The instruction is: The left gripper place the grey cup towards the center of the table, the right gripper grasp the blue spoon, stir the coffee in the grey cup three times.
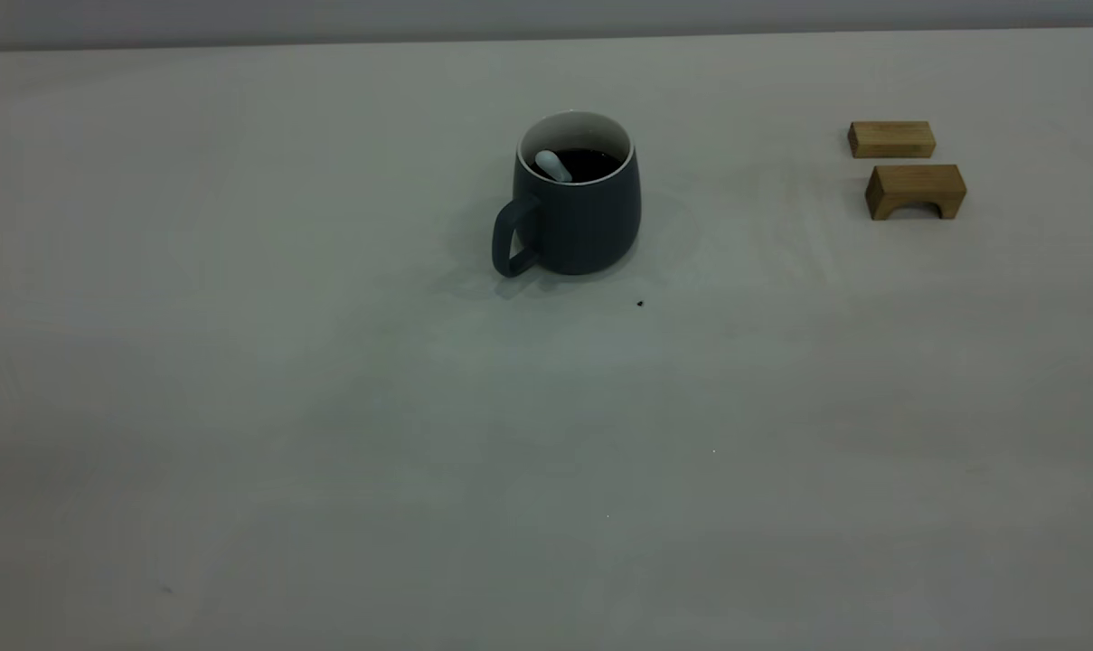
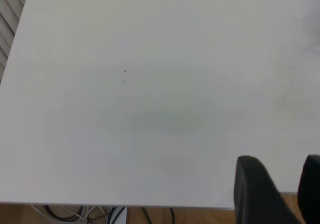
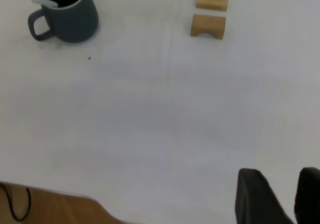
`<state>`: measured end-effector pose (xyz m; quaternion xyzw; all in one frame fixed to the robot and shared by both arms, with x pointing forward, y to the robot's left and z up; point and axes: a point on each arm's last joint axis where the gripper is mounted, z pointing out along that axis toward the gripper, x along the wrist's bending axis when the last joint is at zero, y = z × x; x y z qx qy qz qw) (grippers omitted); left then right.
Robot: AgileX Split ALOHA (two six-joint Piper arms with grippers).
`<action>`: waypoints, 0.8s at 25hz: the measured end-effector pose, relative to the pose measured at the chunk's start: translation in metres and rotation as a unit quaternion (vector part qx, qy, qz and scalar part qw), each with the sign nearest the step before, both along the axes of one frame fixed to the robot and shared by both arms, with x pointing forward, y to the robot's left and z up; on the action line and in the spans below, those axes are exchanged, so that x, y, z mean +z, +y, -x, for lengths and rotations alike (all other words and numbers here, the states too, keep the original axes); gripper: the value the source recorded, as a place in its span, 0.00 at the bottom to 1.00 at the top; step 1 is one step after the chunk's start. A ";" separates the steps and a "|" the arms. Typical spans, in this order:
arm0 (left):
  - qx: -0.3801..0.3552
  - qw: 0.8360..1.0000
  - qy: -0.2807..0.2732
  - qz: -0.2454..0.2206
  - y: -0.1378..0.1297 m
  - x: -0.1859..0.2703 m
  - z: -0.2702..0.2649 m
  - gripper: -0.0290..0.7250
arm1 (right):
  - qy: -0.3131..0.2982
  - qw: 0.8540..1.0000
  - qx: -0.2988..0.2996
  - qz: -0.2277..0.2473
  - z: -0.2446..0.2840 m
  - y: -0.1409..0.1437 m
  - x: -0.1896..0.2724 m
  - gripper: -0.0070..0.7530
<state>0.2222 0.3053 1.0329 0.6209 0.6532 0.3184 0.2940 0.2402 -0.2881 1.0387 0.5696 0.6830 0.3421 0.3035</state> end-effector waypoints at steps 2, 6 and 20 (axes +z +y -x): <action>0.000 1.000 0.000 0.000 0.000 0.000 0.000 0.42 | -0.011 1.000 0.000 0.000 0.003 0.000 0.000 0.32; 0.000 1.000 0.000 0.000 0.000 0.000 0.000 0.42 | -0.014 1.000 0.000 0.000 0.004 0.000 0.000 0.32; 0.000 1.000 0.000 0.000 0.000 0.000 0.000 0.42 | -0.014 1.000 -0.001 0.002 0.004 0.000 0.000 0.32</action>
